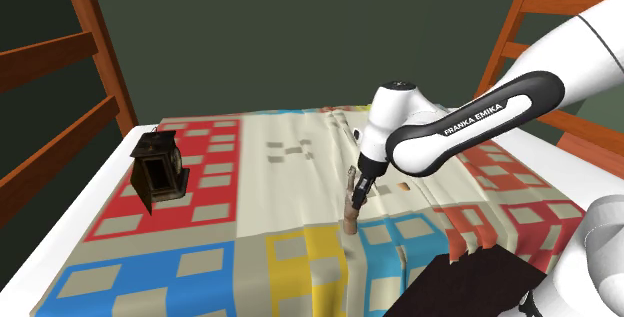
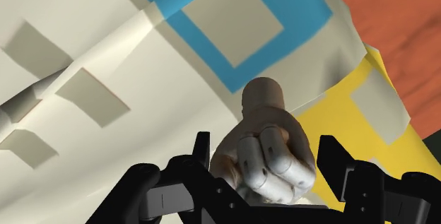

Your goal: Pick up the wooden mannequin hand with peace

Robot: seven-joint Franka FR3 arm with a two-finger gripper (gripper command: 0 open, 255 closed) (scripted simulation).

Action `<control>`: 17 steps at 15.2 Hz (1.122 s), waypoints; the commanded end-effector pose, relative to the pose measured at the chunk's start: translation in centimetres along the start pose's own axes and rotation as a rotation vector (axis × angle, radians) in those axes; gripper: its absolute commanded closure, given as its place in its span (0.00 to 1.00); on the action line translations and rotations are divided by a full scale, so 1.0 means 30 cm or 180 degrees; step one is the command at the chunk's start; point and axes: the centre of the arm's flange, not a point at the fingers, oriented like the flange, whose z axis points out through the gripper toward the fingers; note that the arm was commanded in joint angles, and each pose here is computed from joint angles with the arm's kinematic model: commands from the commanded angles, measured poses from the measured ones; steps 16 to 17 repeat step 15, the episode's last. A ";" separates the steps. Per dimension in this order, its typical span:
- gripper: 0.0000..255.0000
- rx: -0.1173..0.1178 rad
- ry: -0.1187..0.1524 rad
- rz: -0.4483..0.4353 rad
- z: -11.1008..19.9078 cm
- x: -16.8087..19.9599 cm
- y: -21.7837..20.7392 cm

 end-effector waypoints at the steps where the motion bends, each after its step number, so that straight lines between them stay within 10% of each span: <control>1: 1.00 0.0000 -0.0003 0.0001 -0.030 0.004 -0.001; 17: 1.00 0.0000 -0.0003 0.0001 -0.243 0.023 0.005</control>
